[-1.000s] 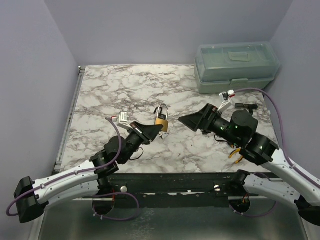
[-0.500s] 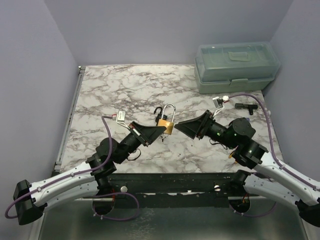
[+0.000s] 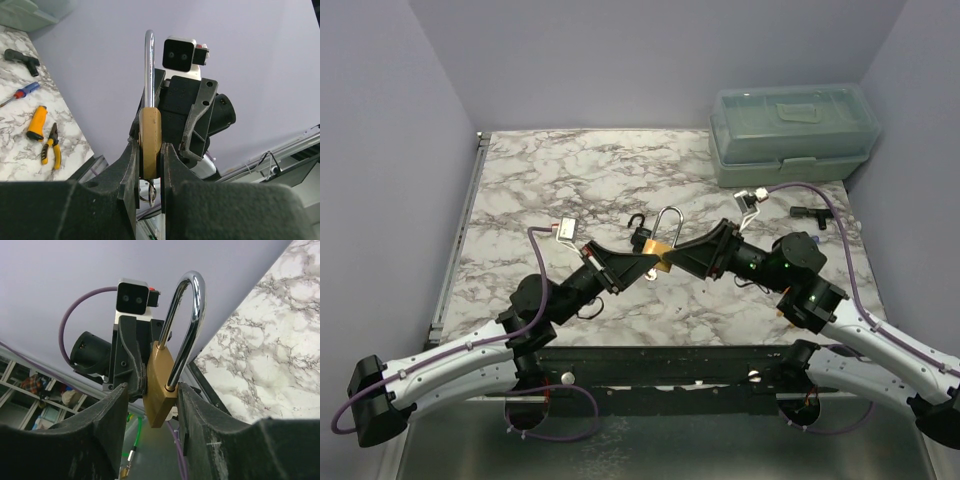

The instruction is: Unlock with the key

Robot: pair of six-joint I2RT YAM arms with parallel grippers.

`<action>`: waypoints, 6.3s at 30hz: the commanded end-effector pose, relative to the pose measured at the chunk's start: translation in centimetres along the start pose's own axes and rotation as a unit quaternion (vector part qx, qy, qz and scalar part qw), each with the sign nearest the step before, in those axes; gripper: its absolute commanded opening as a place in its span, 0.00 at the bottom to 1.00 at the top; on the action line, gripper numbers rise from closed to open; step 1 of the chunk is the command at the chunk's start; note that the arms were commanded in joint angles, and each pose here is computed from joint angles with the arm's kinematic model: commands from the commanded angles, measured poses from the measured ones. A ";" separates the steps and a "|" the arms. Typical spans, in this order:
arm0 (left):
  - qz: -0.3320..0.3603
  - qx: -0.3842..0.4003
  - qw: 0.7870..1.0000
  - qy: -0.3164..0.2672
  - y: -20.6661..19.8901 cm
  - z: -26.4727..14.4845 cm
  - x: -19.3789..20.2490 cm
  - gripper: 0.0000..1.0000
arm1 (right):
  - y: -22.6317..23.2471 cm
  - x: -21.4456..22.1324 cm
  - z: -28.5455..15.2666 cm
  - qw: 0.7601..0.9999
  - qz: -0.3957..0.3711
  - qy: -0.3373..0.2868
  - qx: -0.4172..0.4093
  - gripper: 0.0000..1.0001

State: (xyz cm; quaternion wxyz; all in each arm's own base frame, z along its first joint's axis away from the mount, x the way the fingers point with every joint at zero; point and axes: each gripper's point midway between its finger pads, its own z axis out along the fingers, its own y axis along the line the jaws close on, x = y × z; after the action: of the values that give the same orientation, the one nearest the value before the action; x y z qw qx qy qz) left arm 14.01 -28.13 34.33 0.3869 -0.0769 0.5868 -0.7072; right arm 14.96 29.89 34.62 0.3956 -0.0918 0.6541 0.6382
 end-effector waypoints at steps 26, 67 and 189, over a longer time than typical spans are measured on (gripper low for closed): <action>-0.018 0.067 0.997 -0.021 -3.5 -0.8 -1.3 0.56 | 1.4 -1.6 -1.3 0.999 0.010 -0.040 -0.004 0.01; 0.011 0.040 0.999 0.015 -1.9 -1.2 0.1 0.00 | 2.4 -1.3 -0.2 0.999 0.015 -0.014 -0.027 0.01; 0.171 -0.182 0.965 0.082 8.6 1.6 2.0 0.00 | -4.9 -1.0 0.5 0.976 0.119 -0.026 0.179 0.01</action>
State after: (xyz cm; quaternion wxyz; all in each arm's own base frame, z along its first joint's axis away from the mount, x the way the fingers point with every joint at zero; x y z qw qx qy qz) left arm 15.96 -31.05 25.85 0.4008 0.0225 0.7396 -0.5402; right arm 20.33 27.77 27.21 0.3561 0.0971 0.7869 0.4944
